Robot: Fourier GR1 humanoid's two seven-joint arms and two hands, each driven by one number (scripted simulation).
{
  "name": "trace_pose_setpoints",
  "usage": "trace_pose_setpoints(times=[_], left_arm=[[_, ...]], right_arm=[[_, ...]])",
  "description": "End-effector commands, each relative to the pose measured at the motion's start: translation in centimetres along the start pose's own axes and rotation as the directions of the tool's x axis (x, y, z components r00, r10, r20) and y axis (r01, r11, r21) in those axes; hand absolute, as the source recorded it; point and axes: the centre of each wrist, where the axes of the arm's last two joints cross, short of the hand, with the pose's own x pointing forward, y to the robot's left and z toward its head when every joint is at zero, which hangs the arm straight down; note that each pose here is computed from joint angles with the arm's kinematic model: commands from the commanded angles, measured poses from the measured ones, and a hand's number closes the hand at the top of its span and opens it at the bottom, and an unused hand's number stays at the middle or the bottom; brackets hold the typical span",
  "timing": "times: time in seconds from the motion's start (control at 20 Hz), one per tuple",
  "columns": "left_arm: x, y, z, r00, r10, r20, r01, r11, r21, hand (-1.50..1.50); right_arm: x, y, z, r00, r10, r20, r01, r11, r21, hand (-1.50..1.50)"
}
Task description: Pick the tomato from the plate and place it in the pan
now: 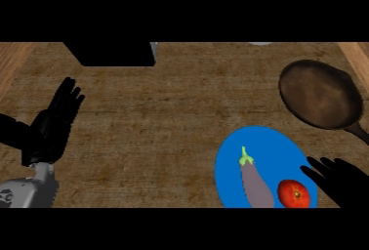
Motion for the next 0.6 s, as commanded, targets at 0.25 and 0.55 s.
trace_pose_setpoints(times=[0.25,0.55], left_arm=[[-0.2,-0.1,0.6,1.0,-0.002,-0.002,0.002,1.0,-0.008,0.0],[-1.5,-1.0,-0.6,1.0,0.006,-0.03,-0.006,1.0,-0.005,0.0]], right_arm=[[4.1,2.2,-3.2,0.999,0.033,-0.002,-0.033,0.999,-0.006,-1.5],[4.2,1.6,-3.4,0.995,0.047,-0.093,-0.044,0.999,0.028,-1.5]])
